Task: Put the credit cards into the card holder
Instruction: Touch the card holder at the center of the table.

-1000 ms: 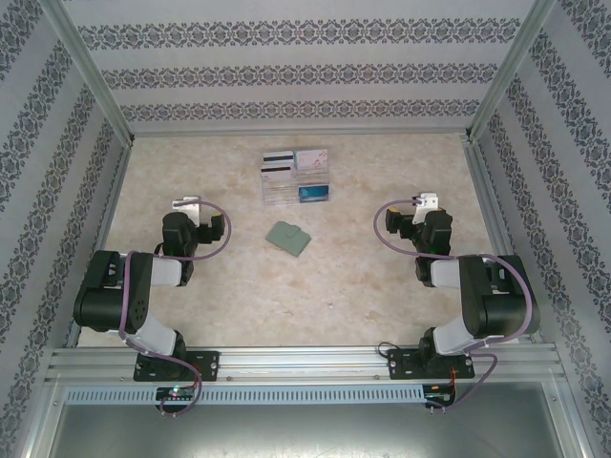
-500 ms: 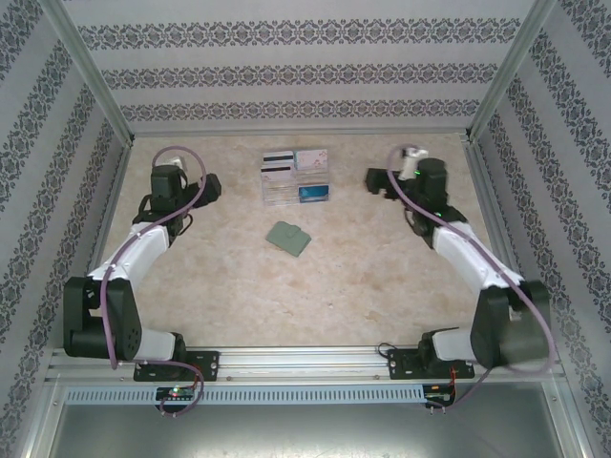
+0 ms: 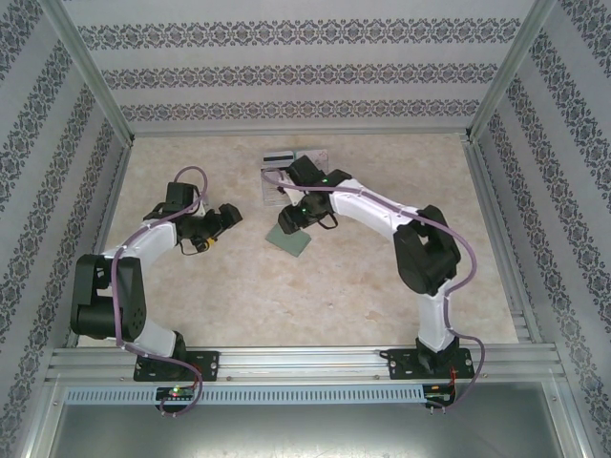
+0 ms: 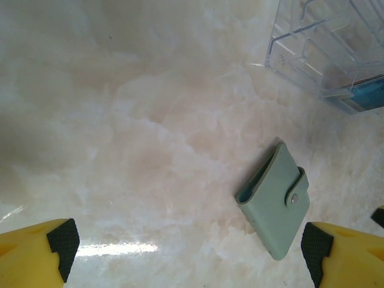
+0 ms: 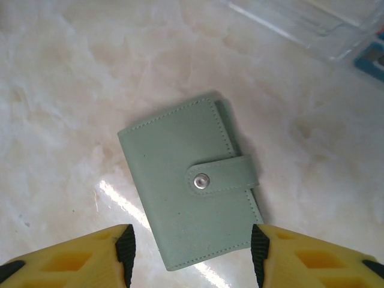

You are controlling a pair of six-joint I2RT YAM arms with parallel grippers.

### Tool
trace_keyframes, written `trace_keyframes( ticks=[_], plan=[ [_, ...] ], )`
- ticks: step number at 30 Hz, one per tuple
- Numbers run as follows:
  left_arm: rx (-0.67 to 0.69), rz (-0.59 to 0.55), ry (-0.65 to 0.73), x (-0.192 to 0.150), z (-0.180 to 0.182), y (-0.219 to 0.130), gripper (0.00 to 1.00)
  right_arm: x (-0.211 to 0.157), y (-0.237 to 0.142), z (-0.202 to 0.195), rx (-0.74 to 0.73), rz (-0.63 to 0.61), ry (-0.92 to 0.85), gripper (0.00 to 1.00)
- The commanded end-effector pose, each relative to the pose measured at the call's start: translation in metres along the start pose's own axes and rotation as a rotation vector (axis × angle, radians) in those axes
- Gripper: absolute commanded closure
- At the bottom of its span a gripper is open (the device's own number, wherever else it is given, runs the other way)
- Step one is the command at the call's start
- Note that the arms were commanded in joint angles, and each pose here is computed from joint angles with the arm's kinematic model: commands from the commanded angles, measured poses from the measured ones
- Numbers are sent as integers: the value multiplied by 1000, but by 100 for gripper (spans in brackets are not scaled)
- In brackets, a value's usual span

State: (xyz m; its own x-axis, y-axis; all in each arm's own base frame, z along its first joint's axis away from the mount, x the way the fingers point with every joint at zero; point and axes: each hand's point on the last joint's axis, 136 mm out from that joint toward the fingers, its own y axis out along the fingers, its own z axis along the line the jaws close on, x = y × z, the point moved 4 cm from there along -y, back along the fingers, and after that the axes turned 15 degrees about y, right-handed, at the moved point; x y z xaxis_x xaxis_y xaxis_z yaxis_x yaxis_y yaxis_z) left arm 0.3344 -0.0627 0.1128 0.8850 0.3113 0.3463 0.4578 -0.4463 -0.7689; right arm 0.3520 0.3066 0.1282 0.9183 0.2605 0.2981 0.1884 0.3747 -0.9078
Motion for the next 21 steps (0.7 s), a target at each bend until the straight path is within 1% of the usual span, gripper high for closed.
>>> trace_keyframes(
  ticks=[1,4,6,9,15,21],
  plan=[
    [-19,24,11,0,-11,-9,3,-13,1,-8,-85,114,-30,45],
    [-32,23,7,2,-14,-9,3,-13,10,2,-116,137,-60,45],
    [-30,21,9,3,-14,-9,3,-13,20,4,-148,177,-64,45],
    [-36,27,8,4,-15,-8,3,-11,33,-1,-200,193,-68,45],
    [-39,28,6,4,-14,-6,3,-13,52,-7,-240,225,-79,48],
    [-49,36,-3,2,-12,0,4,-12,70,-15,-261,227,-70,49]
  ],
)
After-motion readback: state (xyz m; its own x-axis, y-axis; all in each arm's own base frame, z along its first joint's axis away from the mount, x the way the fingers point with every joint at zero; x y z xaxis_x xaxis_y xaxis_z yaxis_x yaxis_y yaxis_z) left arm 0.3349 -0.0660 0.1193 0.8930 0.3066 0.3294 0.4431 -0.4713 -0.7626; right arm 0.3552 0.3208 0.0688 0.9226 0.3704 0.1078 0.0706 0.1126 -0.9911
